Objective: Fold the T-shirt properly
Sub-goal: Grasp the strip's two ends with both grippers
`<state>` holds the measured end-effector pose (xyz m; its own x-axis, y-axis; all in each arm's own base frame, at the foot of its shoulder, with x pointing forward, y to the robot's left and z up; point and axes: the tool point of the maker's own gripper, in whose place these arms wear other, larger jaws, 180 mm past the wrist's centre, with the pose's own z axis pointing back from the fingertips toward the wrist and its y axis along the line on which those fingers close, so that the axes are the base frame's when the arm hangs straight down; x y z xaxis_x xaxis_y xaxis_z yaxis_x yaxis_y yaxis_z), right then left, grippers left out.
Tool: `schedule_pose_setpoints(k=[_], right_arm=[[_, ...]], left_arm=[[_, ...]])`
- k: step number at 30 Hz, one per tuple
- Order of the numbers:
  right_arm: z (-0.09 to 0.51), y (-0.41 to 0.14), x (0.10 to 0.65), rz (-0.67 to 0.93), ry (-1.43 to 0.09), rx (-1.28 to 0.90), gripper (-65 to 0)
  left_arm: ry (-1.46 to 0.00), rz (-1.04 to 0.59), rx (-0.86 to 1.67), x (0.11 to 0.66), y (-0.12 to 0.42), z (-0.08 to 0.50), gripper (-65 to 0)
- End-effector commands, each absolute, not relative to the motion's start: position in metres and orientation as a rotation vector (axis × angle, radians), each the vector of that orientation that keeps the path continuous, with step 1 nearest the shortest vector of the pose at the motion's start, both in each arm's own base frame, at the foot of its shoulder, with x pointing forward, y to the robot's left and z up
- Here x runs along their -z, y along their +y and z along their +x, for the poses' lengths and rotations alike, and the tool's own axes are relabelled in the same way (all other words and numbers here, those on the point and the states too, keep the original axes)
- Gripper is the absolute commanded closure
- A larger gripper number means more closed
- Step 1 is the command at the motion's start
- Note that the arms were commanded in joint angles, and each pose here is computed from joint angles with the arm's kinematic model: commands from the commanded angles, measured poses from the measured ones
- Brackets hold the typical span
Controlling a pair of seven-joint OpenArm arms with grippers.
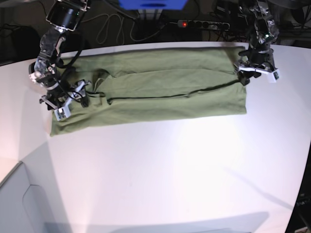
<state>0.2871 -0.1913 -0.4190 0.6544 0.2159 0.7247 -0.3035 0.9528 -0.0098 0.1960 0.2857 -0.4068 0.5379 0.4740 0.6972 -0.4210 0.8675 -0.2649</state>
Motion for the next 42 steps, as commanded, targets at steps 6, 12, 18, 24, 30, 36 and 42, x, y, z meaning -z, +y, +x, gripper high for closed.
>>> schedule_pose_setpoints(k=[6, 12, 18, 24, 30, 36, 42], right_arm=[[0.297, -0.192, 0.407, 0.114, -0.855, -0.301, -41.4], [0.297, -0.192, 0.407, 0.114, -0.855, -0.301, -41.4], [0.298, -0.192, 0.406, 0.114, -0.858, -0.301, -41.4], [0.302, -0.192, 0.403, 0.112, -0.869, -0.302, -41.4], [0.302, -0.192, 0.403, 0.112, -0.869, -0.302, -41.4], [0.302, -0.192, 0.403, 0.112, -0.869, -0.302, -41.4], [0.303, -0.192, 0.402, 0.112, -0.871, -0.303, -41.4]], left_arm=[[-0.832, -0.116, -0.483, 0.411, 0.262, 0.2, -33.9], [-0.828, -0.124, -0.499, 0.414, 0.258, 0.198, -31.5], [-0.829, -0.123, -0.498, 0.413, 0.258, 0.198, -20.6], [-0.826, -0.12, -0.499, 0.414, 0.259, 0.197, -19.6], [-0.83, -0.119, -0.499, 0.414, 0.26, 0.197, -7.8], [-0.833, -0.119, -0.501, 0.413, 0.26, 0.197, 0.0], [-0.873, -0.093, -0.518, 0.4, 0.273, 0.2, 0.0]])
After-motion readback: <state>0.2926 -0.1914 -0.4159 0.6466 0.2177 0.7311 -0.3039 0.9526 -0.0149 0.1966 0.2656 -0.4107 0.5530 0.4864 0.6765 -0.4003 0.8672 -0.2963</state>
